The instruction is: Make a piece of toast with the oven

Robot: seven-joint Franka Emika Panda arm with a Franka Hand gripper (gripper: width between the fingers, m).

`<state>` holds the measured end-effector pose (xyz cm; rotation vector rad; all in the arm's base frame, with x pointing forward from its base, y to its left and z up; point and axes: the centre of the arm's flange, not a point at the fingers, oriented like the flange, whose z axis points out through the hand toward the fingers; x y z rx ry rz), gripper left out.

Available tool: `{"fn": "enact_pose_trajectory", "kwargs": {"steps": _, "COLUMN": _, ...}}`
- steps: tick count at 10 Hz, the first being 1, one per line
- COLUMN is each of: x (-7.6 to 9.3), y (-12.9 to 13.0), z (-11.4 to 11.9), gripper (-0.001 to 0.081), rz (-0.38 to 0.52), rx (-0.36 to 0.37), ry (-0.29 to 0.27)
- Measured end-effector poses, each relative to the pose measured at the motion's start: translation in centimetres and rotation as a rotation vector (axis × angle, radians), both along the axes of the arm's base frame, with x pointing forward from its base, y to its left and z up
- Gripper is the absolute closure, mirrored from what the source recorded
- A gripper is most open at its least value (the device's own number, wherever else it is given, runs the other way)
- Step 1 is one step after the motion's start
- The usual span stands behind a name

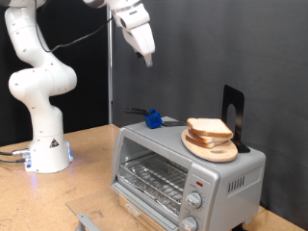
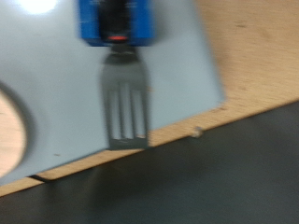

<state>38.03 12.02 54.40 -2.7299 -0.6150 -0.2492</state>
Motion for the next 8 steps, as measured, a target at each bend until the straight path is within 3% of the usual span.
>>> {"fn": "enact_pose_trajectory", "kwargs": {"steps": 2, "x": 0.0, "y": 0.3, "z": -2.4, "gripper": -0.0002, "rz": 0.001, "rx": -0.012, "ry": -0.018}}
{"fn": "enact_pose_trajectory", "kwargs": {"steps": 5, "x": -0.4, "y": 1.2, "z": -5.2, "gripper": -0.0002, "rz": -0.050, "rx": 0.051, "ry": 0.026}}
{"fn": "enact_pose_trajectory", "kwargs": {"steps": 8, "x": -0.7, "y": 1.9, "z": -8.4, "gripper": -0.0002, "rz": -0.067, "rx": 0.027, "ry": 0.042}}
